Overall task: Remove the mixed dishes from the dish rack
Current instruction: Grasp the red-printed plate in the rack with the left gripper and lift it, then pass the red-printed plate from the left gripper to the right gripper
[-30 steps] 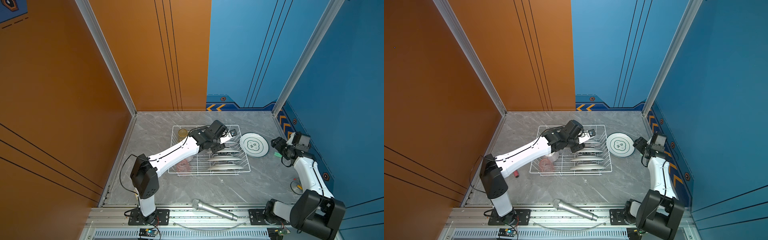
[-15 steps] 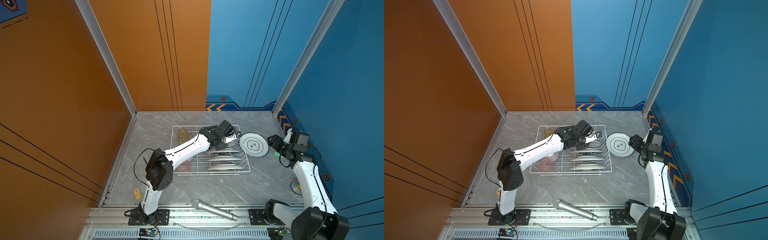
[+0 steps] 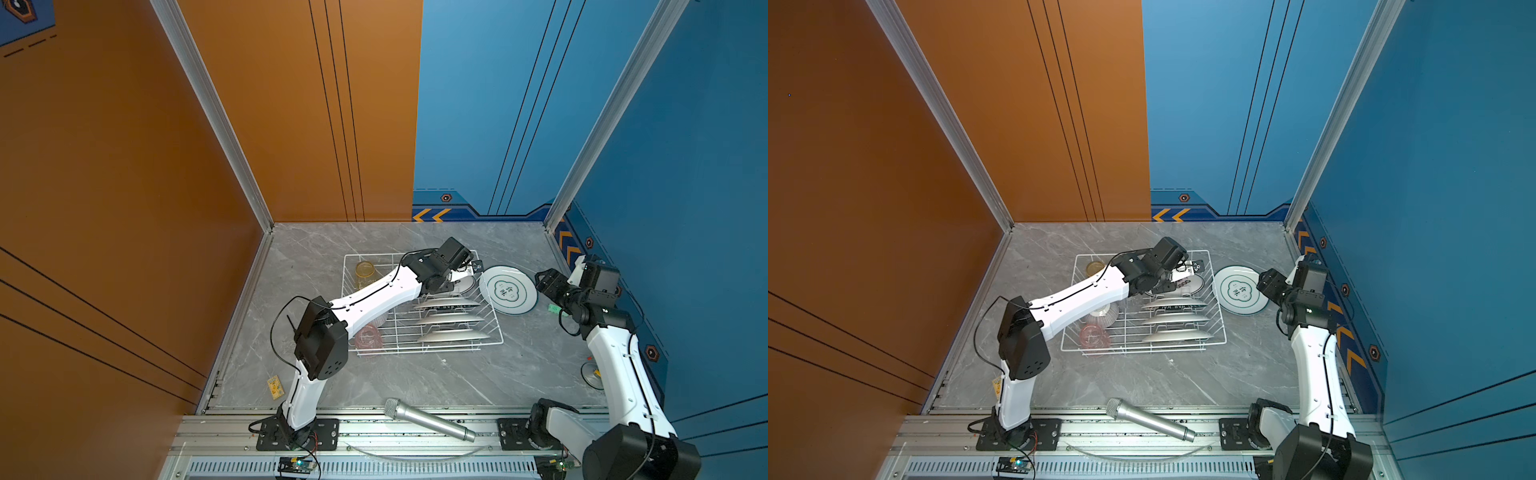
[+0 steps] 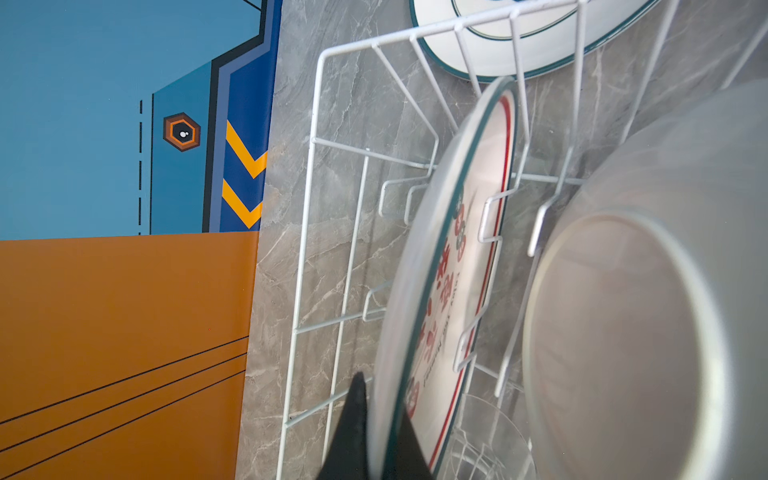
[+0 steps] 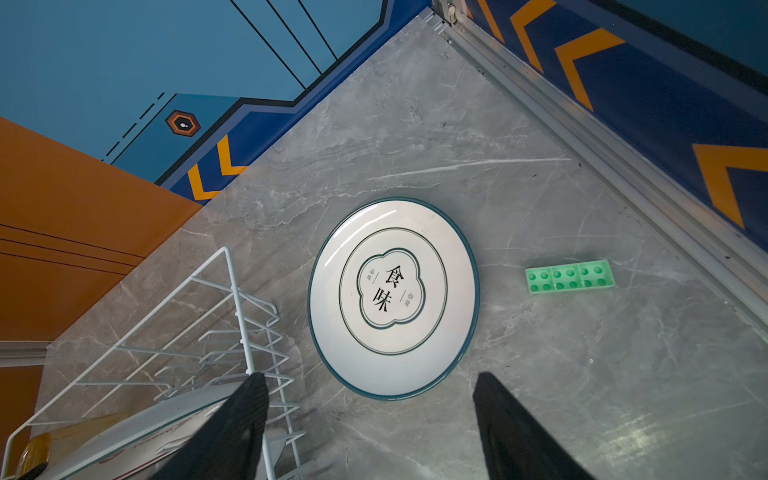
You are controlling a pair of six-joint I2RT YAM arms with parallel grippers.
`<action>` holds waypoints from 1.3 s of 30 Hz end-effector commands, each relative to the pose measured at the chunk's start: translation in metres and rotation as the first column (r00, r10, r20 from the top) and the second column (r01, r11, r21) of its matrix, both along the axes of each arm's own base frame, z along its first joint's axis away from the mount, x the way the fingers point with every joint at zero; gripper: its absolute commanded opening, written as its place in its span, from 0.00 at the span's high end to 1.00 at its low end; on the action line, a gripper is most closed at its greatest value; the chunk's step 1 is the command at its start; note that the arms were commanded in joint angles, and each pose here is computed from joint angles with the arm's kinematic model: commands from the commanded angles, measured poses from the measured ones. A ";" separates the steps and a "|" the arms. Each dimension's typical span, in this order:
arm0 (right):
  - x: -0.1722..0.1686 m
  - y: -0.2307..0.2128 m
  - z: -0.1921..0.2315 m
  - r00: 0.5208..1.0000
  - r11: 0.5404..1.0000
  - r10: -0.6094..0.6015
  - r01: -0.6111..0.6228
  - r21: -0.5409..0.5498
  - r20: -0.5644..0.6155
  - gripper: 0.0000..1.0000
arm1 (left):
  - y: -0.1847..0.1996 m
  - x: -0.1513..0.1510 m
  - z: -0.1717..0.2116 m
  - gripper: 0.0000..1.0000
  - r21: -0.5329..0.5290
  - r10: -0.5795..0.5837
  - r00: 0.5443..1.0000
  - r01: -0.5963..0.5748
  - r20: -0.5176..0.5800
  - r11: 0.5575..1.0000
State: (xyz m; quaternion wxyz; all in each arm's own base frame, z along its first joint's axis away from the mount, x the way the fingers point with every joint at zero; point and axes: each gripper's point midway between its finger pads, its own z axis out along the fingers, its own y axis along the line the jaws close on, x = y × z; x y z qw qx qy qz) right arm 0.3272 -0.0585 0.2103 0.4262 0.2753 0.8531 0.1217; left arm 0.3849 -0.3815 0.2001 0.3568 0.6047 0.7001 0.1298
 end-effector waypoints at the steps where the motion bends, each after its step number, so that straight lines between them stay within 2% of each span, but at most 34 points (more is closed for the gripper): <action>1: 0.001 0.010 0.011 0.999 0.999 0.032 -0.032 -0.003 0.036 0.24 | -0.005 0.000 0.019 1.00 -0.072 0.045 0.999 -0.045 -0.003 0.996; 5: 0.005 0.030 0.021 0.990 0.993 0.120 -0.119 -0.015 0.072 0.25 | 0.006 0.010 0.060 1.00 -0.187 0.109 0.993 -0.101 0.032 0.977; 10: 0.007 0.068 0.042 0.948 0.961 0.276 -0.274 -0.035 0.161 0.25 | 0.022 0.014 0.116 1.00 -0.339 0.175 0.981 -0.138 0.081 0.931; 15: 0.005 0.103 0.062 0.869 0.905 0.414 -0.425 -0.019 0.270 0.24 | 0.042 0.013 0.161 1.00 -0.475 0.228 0.971 -0.166 0.075 0.864; 19: 0.003 0.128 0.071 0.798 0.839 0.504 -0.543 0.031 0.331 0.25 | 0.057 0.010 0.185 1.00 -0.598 0.236 0.972 -0.192 -0.005 0.778; 24: 0.002 0.154 0.085 0.700 0.746 0.557 -0.659 0.102 0.447 0.27 | 0.066 0.007 0.199 1.00 -0.763 0.113 0.968 -0.246 -0.224 0.598; 27: 0.001 0.166 0.096 0.649 0.698 0.565 -0.705 0.126 0.509 0.27 | 0.065 0.006 0.199 1.00 -0.807 0.022 0.947 -0.286 -0.321 0.517; 31: 0.001 0.179 0.104 0.607 0.661 0.582 -0.741 0.120 0.541 0.27 | 0.056 0.004 0.192 1.00 -0.826 -0.082 0.911 -0.326 -0.405 0.459; 34: 0.004 0.183 0.106 0.598 0.655 0.580 -0.746 0.119 0.554 0.27 | 0.045 0.002 0.187 1.00 -0.835 -0.184 0.868 -0.354 -0.461 0.421; 39: 0.017 0.180 0.099 0.634 0.677 0.550 -0.720 0.154 0.544 0.27 | 0.025 -0.002 0.179 1.00 -0.843 -0.324 0.798 -0.383 -0.508 0.377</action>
